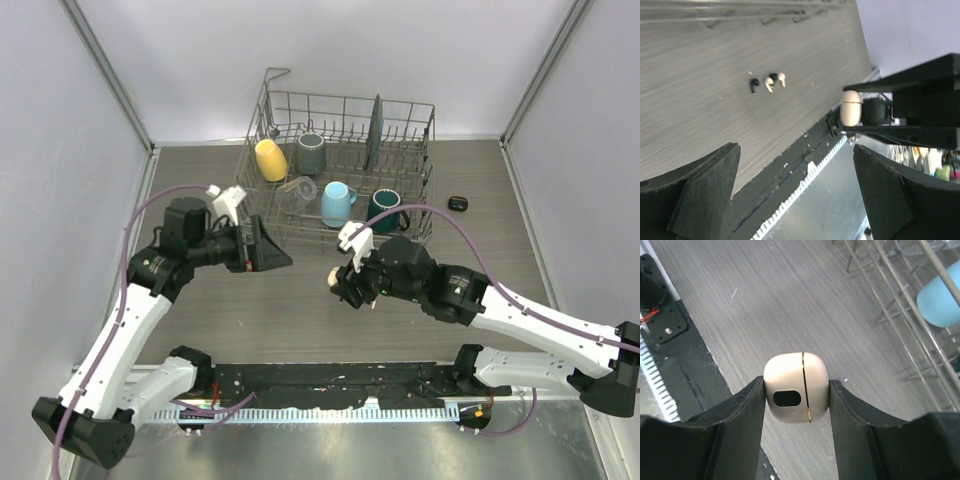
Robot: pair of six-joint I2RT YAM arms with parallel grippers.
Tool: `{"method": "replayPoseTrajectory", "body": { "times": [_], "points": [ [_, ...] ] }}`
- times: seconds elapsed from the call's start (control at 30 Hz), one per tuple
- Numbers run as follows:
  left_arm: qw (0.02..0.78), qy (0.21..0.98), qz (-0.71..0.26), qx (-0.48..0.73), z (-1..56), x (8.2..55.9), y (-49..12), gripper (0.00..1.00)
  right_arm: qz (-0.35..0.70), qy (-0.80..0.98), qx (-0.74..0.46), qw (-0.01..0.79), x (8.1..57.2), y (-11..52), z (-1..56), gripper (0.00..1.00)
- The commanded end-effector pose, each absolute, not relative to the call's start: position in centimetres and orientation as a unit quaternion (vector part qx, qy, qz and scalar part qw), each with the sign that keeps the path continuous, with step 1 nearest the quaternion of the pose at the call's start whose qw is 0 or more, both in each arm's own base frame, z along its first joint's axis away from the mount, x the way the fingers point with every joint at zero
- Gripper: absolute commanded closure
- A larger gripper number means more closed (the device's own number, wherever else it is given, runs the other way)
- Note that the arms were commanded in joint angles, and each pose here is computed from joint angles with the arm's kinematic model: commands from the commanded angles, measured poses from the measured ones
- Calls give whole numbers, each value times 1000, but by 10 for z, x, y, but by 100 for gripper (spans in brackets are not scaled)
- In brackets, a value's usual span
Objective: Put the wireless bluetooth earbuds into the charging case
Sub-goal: Pick up the charging case at the center of the board.
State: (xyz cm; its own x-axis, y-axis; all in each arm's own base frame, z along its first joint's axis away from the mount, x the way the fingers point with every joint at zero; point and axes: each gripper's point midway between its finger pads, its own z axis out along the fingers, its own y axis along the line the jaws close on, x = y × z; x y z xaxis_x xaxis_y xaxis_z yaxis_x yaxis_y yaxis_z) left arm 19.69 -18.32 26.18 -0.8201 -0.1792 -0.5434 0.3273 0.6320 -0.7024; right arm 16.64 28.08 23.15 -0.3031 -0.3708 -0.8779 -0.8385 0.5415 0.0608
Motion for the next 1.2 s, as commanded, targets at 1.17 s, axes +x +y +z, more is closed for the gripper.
{"method": "replayPoseTrajectory", "body": {
  "times": [1.17],
  "points": [
    [199, 814, -513, 187, 250, 158, -295, 29, 323, 683, -365, 544, 156, 314, 269, 99]
  ]
}}
